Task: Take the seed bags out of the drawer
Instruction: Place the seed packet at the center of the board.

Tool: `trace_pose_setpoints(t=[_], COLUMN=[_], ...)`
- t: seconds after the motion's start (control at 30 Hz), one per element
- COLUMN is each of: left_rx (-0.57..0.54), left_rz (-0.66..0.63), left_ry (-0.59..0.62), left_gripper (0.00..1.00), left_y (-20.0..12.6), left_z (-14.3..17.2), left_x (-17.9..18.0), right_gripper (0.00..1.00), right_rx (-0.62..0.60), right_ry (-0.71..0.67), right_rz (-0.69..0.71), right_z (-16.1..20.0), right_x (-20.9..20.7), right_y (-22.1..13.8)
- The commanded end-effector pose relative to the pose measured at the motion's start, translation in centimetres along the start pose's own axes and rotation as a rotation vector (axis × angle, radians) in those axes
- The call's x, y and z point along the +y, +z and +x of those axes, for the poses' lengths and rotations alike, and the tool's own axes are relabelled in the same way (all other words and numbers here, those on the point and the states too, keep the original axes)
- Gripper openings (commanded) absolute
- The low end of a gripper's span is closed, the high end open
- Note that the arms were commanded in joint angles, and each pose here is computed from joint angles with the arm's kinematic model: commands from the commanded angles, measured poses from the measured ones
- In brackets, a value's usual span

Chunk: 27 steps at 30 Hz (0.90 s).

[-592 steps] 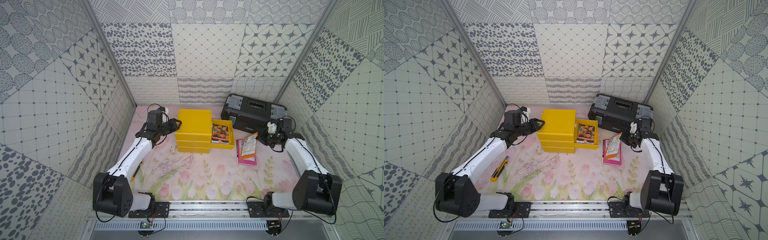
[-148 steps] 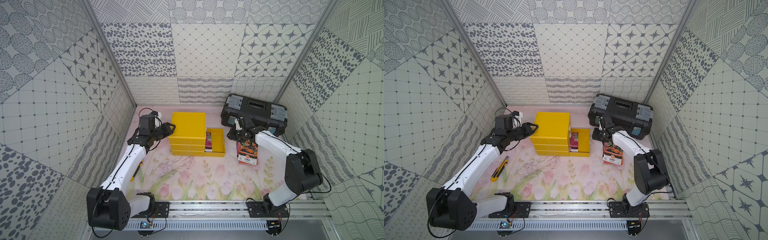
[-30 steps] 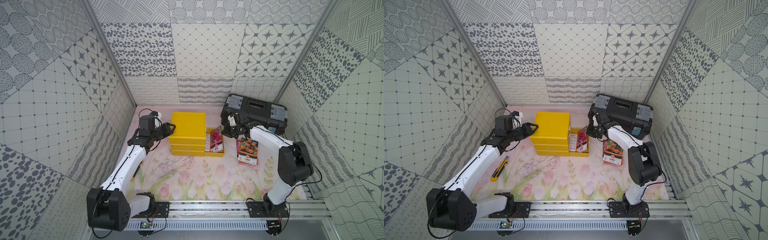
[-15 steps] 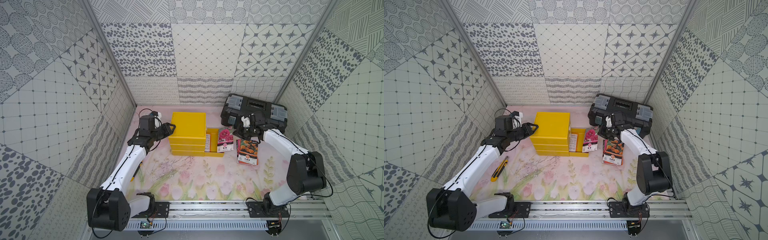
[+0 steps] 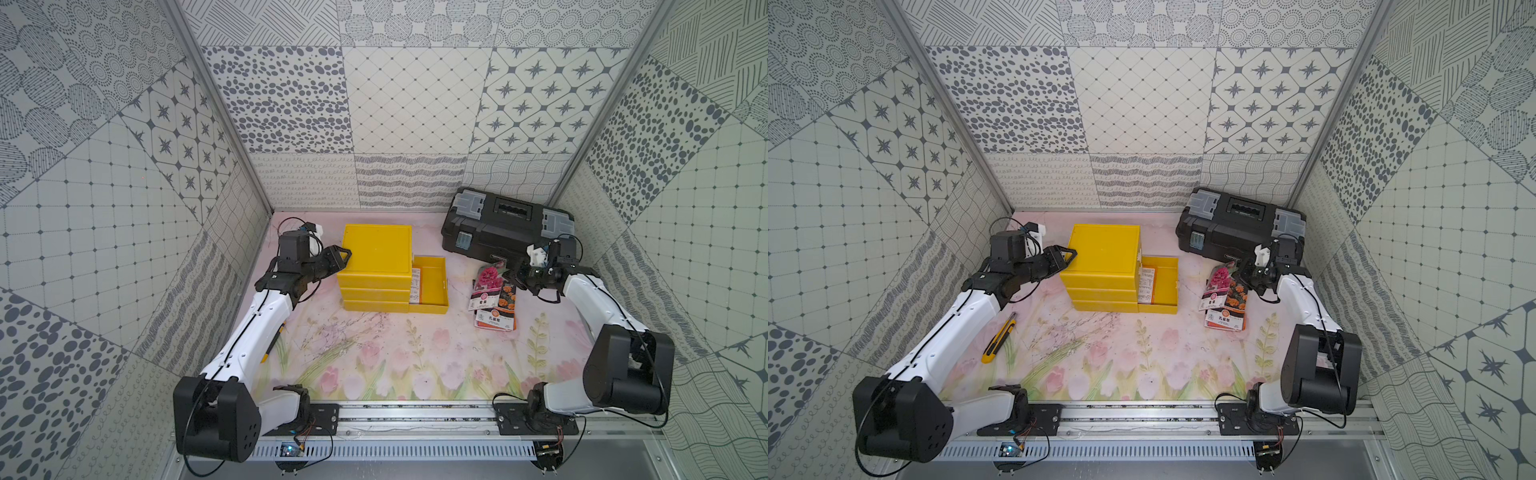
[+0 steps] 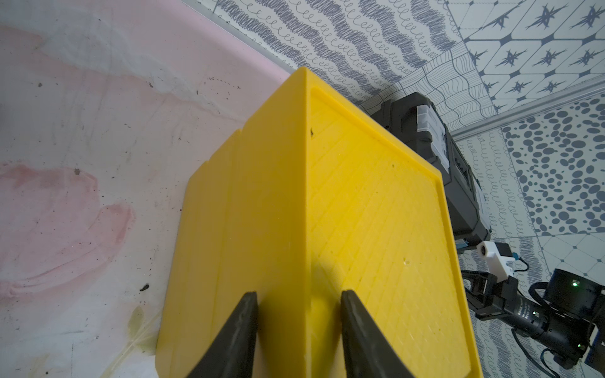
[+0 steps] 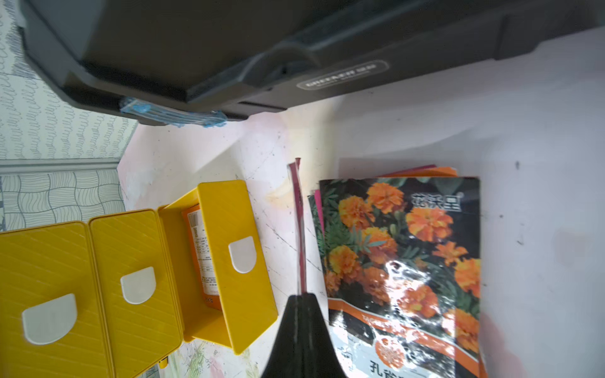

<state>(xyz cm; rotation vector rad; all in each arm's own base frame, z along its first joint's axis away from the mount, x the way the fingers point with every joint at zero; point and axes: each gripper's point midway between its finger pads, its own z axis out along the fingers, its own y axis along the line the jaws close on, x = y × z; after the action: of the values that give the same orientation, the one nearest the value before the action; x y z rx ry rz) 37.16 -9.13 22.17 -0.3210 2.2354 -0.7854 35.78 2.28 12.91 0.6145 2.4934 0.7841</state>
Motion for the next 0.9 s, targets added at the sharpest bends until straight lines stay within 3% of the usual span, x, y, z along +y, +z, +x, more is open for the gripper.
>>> trace_pose_setpoints(t=[0.0, 0.23, 0.37, 0.53, 0.87], left_rx=[0.343, 0.341, 0.345, 0.342, 0.341], left_rz=[-0.175, -0.168, -0.162, -0.159, -0.16], left_ry=[-0.148, -0.146, -0.149, -0.15, -0.156], left_gripper=[0.43, 0.43, 0.43, 0.43, 0.43], left_y=[-0.8, -0.8, -0.8, -0.8, -0.7], left_z=[8.8, 8.8, 8.8, 8.9, 8.9], left_x=[4.6, 4.5, 4.4, 4.4, 4.5], right_gripper=[0.0, 0.0, 0.17, 0.32, 0.4], right_rx=[0.006, -0.034, -0.063, -0.117, -0.106], right_ry=[-0.023, -0.033, -0.03, -0.054, -0.216], right_rz=[0.03, 0.209, 0.292, 0.318, 0.071], right_z=[0.3, -0.3, -0.9, -1.4, 1.8], right_x=[-1.3, -4.4, -5.6, -5.0, 6.2], right_y=[0.2, -0.4, -0.9, -2.2, -0.2])
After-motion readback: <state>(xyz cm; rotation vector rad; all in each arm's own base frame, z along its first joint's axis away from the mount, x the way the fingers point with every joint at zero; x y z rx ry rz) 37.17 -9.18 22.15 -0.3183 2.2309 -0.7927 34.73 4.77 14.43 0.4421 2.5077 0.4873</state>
